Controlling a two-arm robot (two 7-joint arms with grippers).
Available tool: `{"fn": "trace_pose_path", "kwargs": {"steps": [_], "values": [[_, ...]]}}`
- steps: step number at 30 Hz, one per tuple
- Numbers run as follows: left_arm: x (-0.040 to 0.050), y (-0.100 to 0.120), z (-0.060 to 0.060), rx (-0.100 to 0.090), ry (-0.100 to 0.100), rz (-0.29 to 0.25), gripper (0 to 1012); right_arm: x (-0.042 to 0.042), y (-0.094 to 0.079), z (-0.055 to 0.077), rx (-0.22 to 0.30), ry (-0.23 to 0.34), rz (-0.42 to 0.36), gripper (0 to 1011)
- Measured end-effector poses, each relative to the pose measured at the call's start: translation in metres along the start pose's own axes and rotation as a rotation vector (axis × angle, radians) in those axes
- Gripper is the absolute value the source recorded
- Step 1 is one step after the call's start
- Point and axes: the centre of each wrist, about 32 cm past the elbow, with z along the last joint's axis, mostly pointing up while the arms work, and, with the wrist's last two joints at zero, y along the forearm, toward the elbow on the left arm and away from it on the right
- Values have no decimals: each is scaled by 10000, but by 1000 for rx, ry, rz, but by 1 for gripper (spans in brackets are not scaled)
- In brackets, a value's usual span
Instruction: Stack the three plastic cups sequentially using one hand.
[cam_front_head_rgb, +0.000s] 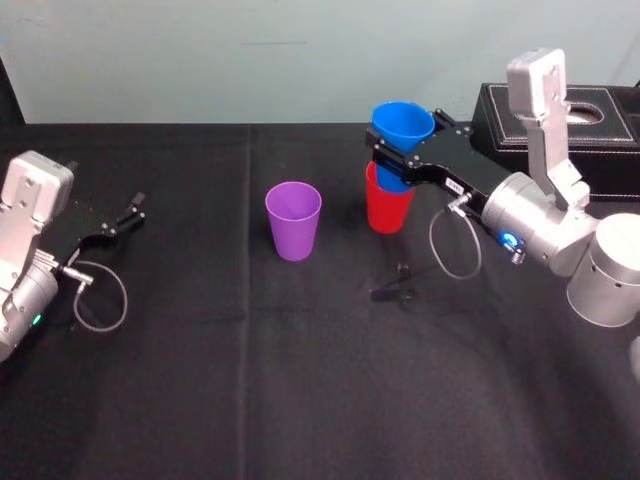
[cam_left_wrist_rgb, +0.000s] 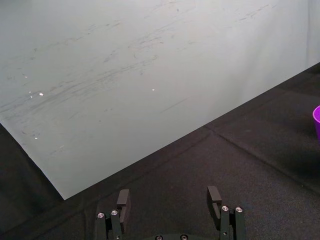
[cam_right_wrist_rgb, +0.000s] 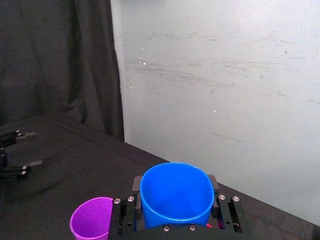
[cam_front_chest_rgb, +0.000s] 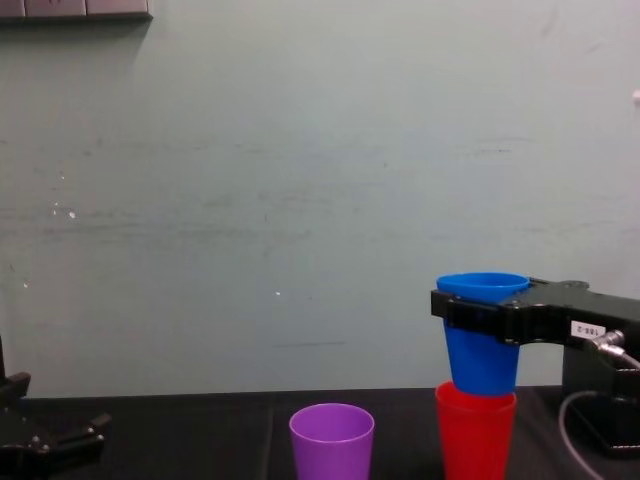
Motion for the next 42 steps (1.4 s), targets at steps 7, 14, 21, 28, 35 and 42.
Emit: {"fn": "trace_pose_path", "kwargs": {"steps": [7, 14, 21, 28, 35, 42], "values": [[0, 0, 0, 0, 0, 0, 1005, 19, 115, -49, 9, 7, -21, 739], [0, 0, 0, 0, 0, 0, 1005, 35, 193, -107, 4, 12, -31, 739], [0, 0, 0, 0, 0, 0, 1005, 46, 211, -159, 2, 12, -38, 741], [0, 0, 0, 0, 0, 0, 1005, 67, 210, -203, -2, 10, -45, 739], [0, 0, 0, 0, 0, 0, 1005, 81, 232, -224, 1, 10, -46, 739], [0, 0, 0, 0, 0, 0, 1005, 102, 269, -261, 8, 7, -44, 739]]}}
